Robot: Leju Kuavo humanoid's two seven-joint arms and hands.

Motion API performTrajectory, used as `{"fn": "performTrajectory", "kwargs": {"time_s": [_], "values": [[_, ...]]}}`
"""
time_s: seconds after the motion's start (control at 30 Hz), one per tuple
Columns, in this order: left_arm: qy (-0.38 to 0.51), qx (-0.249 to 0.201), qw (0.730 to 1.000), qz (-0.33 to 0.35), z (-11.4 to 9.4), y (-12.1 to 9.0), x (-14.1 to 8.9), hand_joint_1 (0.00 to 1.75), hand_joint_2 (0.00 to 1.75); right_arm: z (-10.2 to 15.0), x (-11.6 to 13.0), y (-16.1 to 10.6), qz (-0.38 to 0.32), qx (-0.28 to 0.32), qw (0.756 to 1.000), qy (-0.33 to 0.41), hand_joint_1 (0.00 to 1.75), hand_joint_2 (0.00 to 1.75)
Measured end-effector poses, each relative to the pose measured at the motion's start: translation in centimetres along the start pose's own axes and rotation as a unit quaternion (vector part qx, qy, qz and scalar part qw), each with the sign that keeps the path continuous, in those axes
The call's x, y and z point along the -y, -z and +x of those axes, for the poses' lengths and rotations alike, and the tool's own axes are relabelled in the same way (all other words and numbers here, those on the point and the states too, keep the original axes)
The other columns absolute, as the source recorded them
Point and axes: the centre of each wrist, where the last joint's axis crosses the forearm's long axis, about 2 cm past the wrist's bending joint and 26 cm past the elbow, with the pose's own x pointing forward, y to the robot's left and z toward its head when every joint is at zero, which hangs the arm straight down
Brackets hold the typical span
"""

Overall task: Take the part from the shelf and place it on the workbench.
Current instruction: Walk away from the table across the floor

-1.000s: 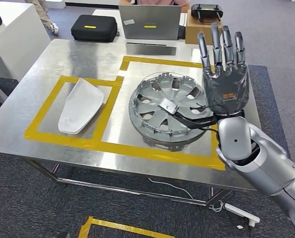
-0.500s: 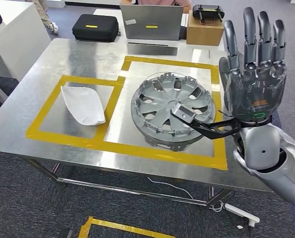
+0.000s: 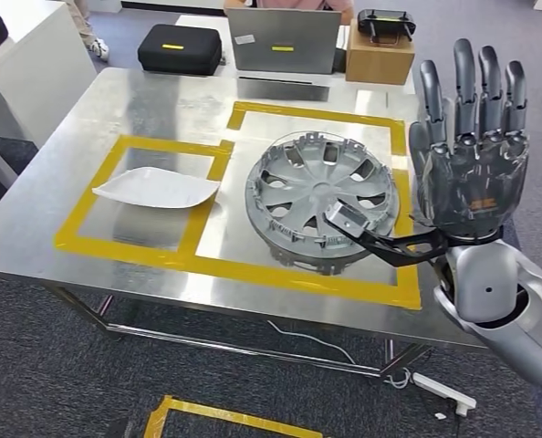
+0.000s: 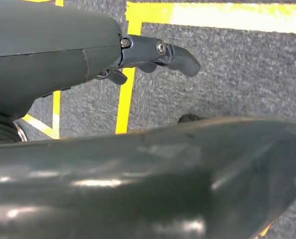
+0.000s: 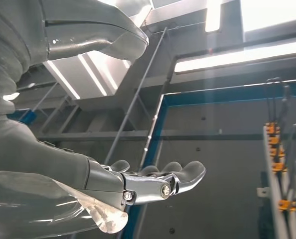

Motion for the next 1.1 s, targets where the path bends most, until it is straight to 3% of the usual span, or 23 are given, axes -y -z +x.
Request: {"fn": "performTrajectory", "kwargs": {"time_s": [1.1], "values": [[0.016, 0.013, 1.0, 0.0, 0.6, 0.1, 0.5, 0.0, 0.0, 0.1, -0.9, -3.4, 0.044, -0.031, 0.998, 0.01, 0.0, 1.75]]}}
